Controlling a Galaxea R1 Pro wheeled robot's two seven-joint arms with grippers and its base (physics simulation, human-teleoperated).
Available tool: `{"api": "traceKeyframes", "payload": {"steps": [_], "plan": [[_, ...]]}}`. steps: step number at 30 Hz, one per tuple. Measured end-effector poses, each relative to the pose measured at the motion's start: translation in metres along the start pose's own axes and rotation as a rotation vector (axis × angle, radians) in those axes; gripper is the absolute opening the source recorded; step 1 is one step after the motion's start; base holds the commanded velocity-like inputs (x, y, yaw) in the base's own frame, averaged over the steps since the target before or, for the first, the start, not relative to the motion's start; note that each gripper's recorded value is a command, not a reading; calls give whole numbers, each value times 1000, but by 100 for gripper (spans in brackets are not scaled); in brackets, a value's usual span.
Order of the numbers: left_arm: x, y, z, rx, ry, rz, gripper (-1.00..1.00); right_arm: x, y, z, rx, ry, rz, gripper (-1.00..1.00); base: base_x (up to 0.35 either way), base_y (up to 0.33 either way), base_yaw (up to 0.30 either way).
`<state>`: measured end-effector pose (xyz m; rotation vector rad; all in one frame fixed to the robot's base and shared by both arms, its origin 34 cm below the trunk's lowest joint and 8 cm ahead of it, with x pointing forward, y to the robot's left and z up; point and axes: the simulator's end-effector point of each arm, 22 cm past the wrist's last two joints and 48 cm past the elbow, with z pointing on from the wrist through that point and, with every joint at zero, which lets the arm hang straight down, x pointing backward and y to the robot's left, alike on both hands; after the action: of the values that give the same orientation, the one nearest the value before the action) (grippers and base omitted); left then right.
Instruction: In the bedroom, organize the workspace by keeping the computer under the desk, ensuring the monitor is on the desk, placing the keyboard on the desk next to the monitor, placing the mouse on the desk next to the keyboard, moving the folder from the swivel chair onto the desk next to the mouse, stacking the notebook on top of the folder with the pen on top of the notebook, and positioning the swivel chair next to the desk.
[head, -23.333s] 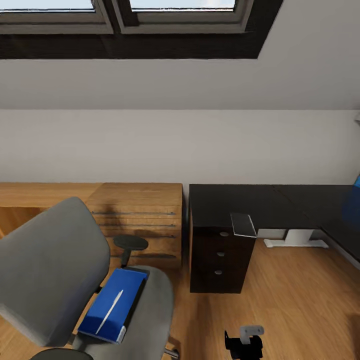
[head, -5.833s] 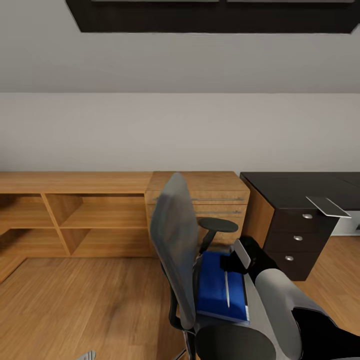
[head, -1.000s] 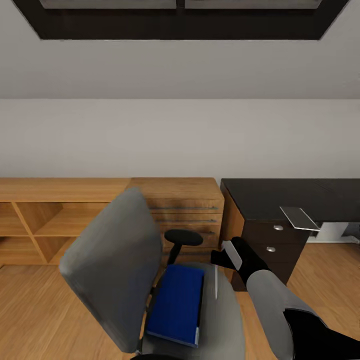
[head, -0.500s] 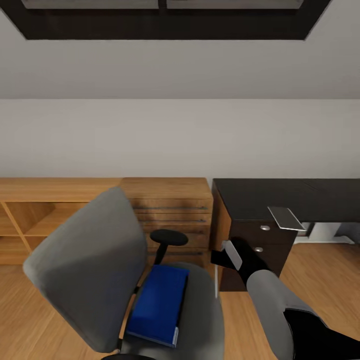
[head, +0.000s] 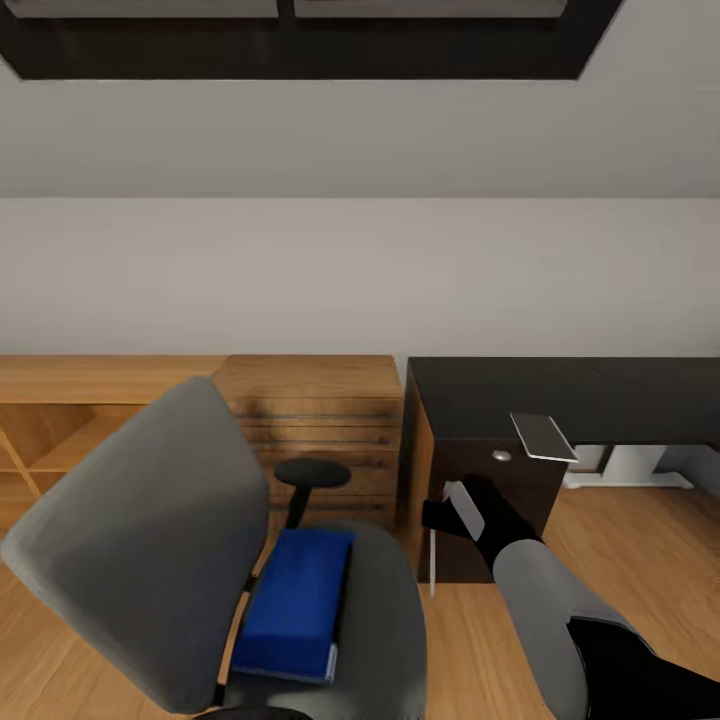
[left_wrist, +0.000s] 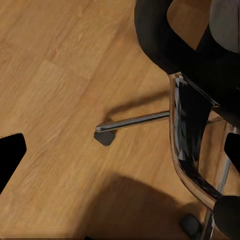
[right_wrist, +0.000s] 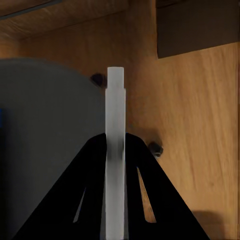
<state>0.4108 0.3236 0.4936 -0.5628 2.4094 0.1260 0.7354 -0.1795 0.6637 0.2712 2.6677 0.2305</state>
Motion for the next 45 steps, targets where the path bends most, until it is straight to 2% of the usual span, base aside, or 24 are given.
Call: {"api": "traceKeyframes", "payload": {"steps": [25, 29, 35, 39, 42, 45], "plan": [[1, 1, 0, -1, 2, 1, 100, -1, -2, 0, 3, -2, 1, -100, 0, -318, 0], [24, 3, 1, -9, 49, 12, 100, -1, -3, 0, 4, -2, 0, -100, 0, -321, 0], [47, 5, 2, -11, 89, 9, 100, -1, -4, 0, 7, -1, -1, -100, 0, -318, 0], [60, 11, 3, -22, 49, 5, 100, 0, -6, 0, 11, -1, -3, -100, 0, -280, 0], [88, 18, 0, -36, 60, 11, 100, -2, -7, 0, 14, -6, -4, -100, 0, -100, 0], [97, 22, -2, -42, 43, 11, 100, -10, -8, 2, 16, -51, 5, -100, 0, -26, 0]]}}
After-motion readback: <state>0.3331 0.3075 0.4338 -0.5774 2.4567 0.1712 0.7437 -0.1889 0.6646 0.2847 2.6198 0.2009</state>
